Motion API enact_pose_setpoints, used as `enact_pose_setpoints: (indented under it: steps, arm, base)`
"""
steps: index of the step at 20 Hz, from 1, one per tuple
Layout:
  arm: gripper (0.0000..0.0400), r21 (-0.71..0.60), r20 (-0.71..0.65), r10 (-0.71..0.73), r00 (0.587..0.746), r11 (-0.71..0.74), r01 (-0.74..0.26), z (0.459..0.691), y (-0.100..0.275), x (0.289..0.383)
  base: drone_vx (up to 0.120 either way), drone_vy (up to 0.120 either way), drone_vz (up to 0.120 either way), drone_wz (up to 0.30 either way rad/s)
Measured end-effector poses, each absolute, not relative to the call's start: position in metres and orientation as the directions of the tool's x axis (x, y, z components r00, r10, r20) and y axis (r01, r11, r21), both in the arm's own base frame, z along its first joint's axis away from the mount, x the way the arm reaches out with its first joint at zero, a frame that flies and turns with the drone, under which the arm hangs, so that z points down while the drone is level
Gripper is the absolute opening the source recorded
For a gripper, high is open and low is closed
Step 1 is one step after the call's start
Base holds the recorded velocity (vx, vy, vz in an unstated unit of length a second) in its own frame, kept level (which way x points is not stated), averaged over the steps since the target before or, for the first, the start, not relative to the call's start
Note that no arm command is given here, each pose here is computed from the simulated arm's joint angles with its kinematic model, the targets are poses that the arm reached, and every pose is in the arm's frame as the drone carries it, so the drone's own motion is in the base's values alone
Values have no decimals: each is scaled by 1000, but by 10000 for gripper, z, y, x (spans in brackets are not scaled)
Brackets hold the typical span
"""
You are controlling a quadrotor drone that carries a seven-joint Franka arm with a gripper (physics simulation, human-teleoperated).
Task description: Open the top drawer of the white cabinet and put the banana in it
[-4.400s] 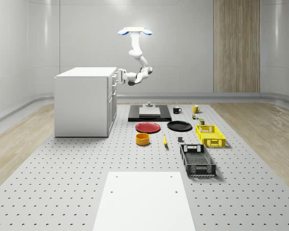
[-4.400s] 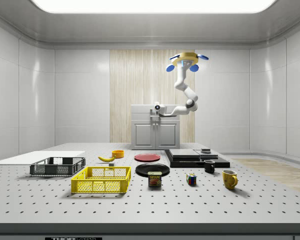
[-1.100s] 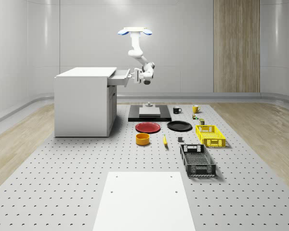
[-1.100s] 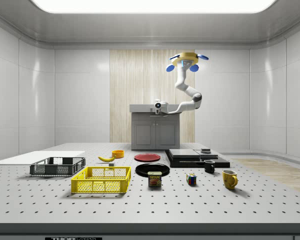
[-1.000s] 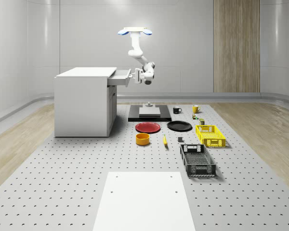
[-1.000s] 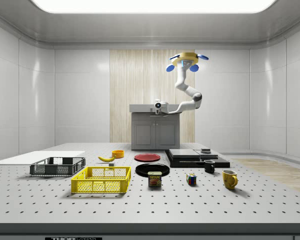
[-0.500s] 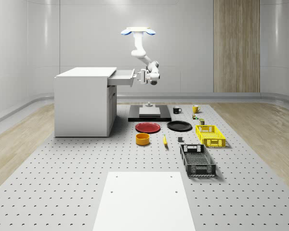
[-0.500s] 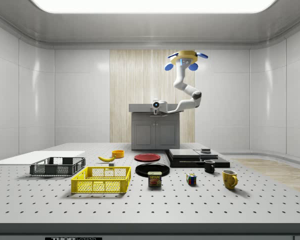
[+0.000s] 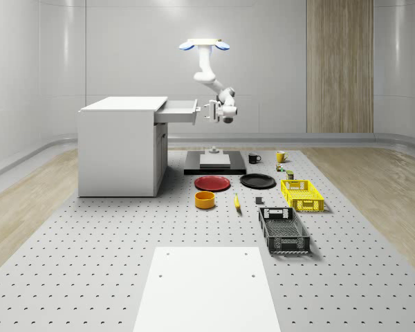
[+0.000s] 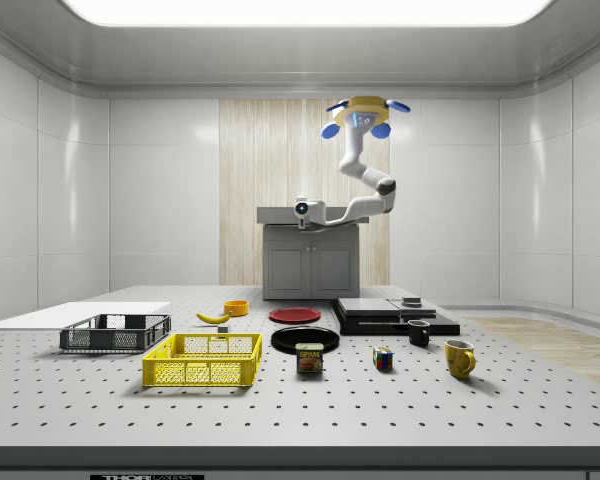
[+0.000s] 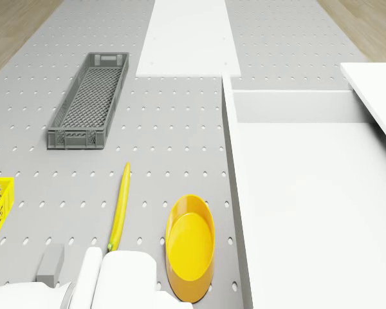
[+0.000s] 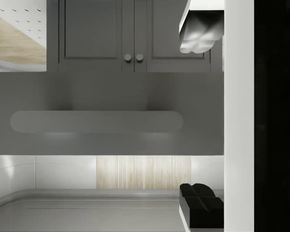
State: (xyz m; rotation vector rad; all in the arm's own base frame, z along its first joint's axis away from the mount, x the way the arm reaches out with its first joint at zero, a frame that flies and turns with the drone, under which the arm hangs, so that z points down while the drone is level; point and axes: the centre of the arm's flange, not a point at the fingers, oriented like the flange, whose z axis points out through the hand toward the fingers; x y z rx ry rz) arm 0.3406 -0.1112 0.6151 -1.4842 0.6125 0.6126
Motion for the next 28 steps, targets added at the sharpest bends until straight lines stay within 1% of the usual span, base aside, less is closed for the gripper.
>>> enact_pose_setpoints:
  steps: [12, 13, 14, 16, 17, 19, 21, 23, 25, 28]
  arm:
    - [400, -708, -706, -1, 708, -1, -706, 6151, -1115, 3407]
    - [400, -705, -707, 37, 706, 33, -708, 6142, -1169, 3400]
    - [400, -690, -695, 148, 703, 137, -711, 6019, -1190, 3407]
    - [400, -612, -608, 364, 706, 352, -708, 5698, -1043, 3408]
    - [400, -555, -547, 449, 707, 438, -707, 5570, -948, 3409]
    - [400, -431, -419, 569, 707, 560, -707, 5384, -753, 3410]
    - [400, -319, -306, 638, 707, 631, -707, 5276, -582, 3410]
    - [400, -230, -218, 673, 707, 668, -708, 5216, -448, 3410]
    - [400, -164, -154, 691, 707, 687, -708, 5185, -350, 3409]
    - [400, -97, -90, 702, 707, 700, -708, 5162, -254, 3409]
  base:
    - [120, 120, 0, 0]
    - [120, 120, 0, 0]
    - [120, 120, 0, 0]
    - [120, 120, 0, 0]
    - [120, 120, 0, 0]
    - [120, 120, 0, 0]
    - [120, 120, -20, 0]
    - [120, 120, -120, 0]
    - [120, 120, -120, 0]
    - [120, 120, -120, 0]
